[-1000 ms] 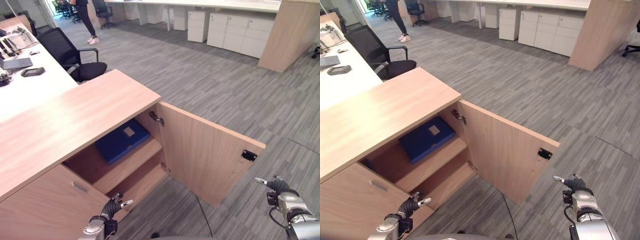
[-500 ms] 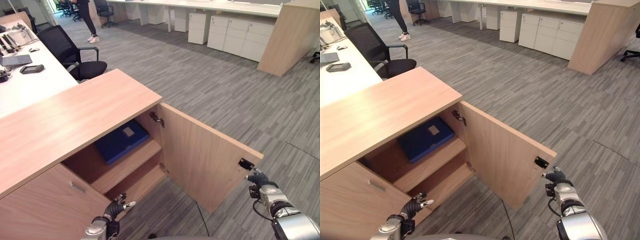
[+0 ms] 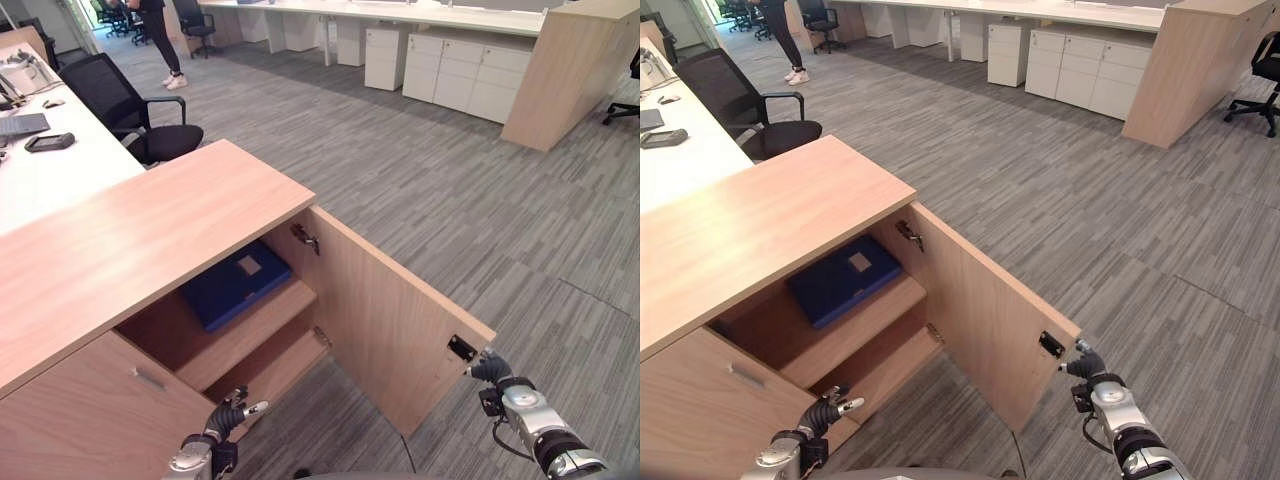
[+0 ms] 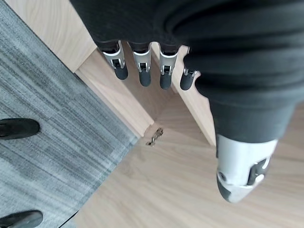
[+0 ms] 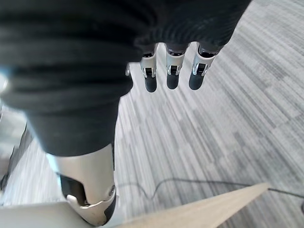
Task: Put the empty folder in the office cabinet
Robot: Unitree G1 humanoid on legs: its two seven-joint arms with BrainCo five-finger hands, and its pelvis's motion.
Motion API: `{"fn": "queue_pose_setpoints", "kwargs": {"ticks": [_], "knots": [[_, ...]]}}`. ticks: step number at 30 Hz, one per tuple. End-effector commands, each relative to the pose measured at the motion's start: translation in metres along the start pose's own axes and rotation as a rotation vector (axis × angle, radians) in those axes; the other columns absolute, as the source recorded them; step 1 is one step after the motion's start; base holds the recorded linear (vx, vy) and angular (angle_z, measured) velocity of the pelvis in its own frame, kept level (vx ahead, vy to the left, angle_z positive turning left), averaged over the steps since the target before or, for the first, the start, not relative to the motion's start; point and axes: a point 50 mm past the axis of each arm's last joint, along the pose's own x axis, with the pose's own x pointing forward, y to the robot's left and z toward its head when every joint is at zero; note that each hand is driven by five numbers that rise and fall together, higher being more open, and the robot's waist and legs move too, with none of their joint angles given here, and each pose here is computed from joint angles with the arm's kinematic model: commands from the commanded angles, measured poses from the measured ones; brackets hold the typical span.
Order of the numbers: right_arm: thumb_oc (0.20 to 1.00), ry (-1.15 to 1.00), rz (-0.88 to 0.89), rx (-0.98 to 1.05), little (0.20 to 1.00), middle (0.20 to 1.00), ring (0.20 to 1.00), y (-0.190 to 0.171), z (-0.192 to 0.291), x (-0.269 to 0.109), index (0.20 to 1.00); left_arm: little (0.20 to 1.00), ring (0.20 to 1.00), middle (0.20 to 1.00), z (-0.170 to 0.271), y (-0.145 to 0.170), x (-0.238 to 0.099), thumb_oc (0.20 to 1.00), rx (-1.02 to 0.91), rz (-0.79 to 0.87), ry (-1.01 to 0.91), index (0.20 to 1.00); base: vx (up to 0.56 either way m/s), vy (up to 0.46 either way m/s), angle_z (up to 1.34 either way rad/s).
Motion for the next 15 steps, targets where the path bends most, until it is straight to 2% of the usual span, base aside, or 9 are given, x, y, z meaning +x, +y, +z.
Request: {"fn": "queue_pose_setpoints", "kwargs": {"ticks": [1,7,10,15], "knots": [[1.000,-0.321,0.175,0.034,1.000,1.000,1.000,0.048,0.082,0.006,1.000,1.000,1.000,1.000,0.033,0.017,0.006,1.000,0.050,0.040,-0.109,1.000,0.02,-0.012,0.04],[1.000,-0.433,0.262,-0.053,1.000,1.000,1.000,0.056,0.096,-0.008,1.000,1.000,1.000,1.000,0.037,0.018,0.007,1.000,0.045,0.048,-0.130,1.000,0.00,-0.024,0.12],[1.000,-0.502,0.333,-0.211,1.000,1.000,1.000,0.064,0.107,-0.017,1.000,1.000,1.000,1.000,0.039,0.020,0.007,1.000,0.028,0.057,-0.142,1.000,0.00,-0.044,0.13],[1.000,-0.522,0.400,-0.275,1.000,1.000,1.000,0.079,0.111,-0.020,1.000,1.000,1.000,1.000,0.032,0.019,0.006,1.000,-0.015,0.068,-0.123,1.000,-0.02,-0.051,0.25]]}}
